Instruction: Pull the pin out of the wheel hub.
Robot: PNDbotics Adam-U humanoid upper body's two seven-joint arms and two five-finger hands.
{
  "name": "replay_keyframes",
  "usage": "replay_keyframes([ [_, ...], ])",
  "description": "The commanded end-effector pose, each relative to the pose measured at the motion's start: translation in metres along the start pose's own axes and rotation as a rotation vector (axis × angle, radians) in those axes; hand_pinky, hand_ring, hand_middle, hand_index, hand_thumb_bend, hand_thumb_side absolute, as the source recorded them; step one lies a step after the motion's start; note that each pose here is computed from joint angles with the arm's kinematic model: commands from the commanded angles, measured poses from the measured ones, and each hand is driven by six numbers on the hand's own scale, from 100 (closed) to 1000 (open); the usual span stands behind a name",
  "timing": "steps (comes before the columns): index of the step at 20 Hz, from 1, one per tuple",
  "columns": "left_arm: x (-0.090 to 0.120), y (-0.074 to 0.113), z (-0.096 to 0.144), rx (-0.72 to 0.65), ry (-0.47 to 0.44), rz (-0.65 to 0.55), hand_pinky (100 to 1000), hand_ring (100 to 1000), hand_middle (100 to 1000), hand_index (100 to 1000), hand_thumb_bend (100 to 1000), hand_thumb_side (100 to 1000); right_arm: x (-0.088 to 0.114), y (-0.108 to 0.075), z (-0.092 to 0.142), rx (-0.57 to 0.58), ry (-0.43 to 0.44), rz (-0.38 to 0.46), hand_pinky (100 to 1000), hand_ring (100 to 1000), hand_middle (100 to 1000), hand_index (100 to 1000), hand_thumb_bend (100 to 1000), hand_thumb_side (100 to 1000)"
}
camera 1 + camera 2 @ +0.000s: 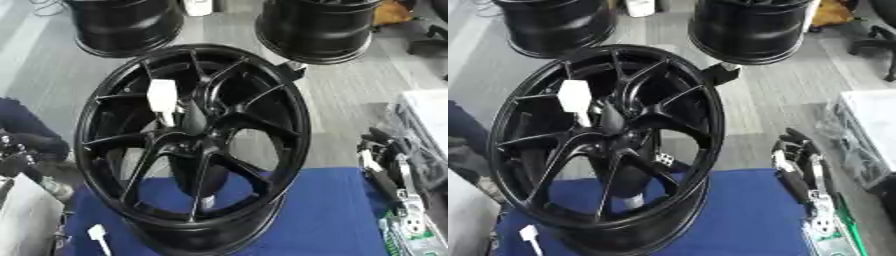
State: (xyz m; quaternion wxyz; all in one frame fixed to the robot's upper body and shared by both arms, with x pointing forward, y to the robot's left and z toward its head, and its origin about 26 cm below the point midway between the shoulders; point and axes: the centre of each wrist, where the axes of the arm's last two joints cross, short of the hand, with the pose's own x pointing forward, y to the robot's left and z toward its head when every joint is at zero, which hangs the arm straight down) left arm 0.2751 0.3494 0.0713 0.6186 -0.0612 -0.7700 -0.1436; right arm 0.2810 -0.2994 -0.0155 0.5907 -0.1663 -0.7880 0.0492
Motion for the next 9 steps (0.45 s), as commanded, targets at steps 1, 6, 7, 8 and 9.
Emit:
replay_keyframes([
  [1, 0.0084, 0.0015, -0.0019, -0.002, -0.014, -0.023, 711, 789, 624, 641, 740, 529, 0.0059, -0.0051, -0.0056, 0.0, -0.028, 0.009, 694, 701, 726, 858, 100, 507],
  [6, 0.0085, 0.002, -0.002, 0.006, -0.012, -0.02, 711, 789, 624, 641, 740, 529, 0.005, -0.0051, -0.0053, -0.007, -0.021, 0.01, 694, 701, 726, 858, 100, 507],
  [7, 0.0085, 0.002, -0.002, 0.006, -0.012, -0.02, 711, 789, 624, 641, 740, 529, 0.005, -0.0051, -0.0053, -0.007, -0.021, 0.01, 694, 701, 726, 858, 100, 507],
  [8, 0.0083, 0.0016, -0.0021, 0.003, -0.012, -0.019, 712, 791, 627, 641, 737, 536, 0.0053, -0.0051, -0.0056, -0.008, -0.022, 0.009, 694, 701, 725, 857, 100, 504],
  [9, 0.0085, 0.0013, -0.0024, 0.0, -0.015, -0.019, 711, 792, 627, 643, 740, 534, 0.0054, -0.0053, -0.0055, -0.008, -0.023, 0.009, 694, 701, 724, 857, 100, 505],
])
